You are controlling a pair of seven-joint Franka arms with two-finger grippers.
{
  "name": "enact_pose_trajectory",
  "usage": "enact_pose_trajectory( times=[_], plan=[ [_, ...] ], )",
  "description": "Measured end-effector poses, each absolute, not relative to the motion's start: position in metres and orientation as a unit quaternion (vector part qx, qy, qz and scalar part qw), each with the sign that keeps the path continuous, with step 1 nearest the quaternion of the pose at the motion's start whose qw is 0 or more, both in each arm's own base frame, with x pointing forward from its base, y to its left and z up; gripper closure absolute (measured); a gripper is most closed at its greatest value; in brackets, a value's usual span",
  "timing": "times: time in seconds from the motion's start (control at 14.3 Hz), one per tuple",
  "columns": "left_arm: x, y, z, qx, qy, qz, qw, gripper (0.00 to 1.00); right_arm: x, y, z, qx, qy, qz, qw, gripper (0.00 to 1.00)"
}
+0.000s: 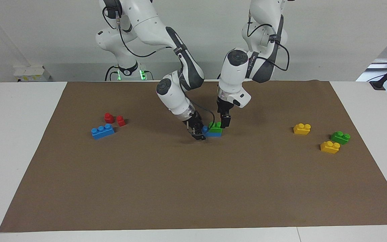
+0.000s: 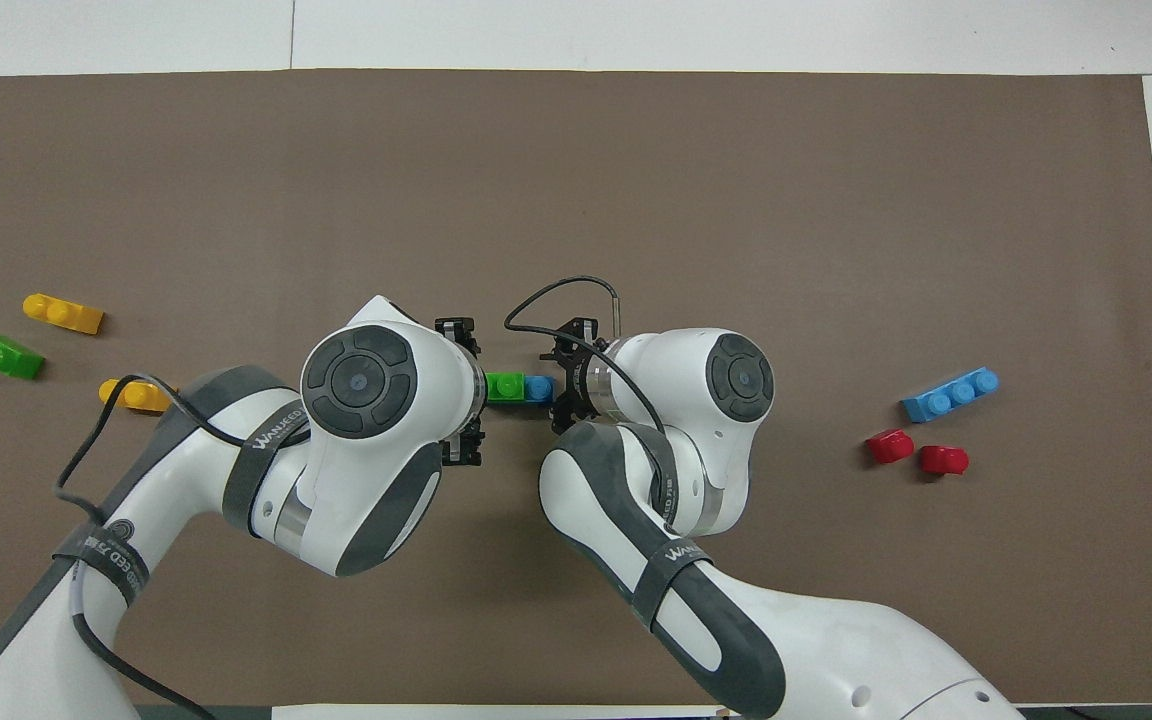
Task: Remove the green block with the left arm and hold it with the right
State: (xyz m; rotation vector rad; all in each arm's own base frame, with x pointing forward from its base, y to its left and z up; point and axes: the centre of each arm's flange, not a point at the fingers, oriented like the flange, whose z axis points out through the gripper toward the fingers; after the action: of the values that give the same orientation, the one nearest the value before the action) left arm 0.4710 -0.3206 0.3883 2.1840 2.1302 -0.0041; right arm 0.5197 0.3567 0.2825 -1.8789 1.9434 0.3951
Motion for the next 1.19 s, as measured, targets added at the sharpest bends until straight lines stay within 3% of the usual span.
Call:
enact_pose_trajectory(
  times=[0.14,1.19],
  plan=[
    [0.470,-0.321,0.385,0.713,0.700,-0.001,0.048,0.00,0.521,0.354,0.282,-0.672,0.698,0.140,0.204,0.65],
    [0.477,-0.345,0.350,0.694,0.718,0.010,0.051,0.00,0.528,0.344,0.282,-0.665,0.705,0.137,0.206,0.65]
  ],
)
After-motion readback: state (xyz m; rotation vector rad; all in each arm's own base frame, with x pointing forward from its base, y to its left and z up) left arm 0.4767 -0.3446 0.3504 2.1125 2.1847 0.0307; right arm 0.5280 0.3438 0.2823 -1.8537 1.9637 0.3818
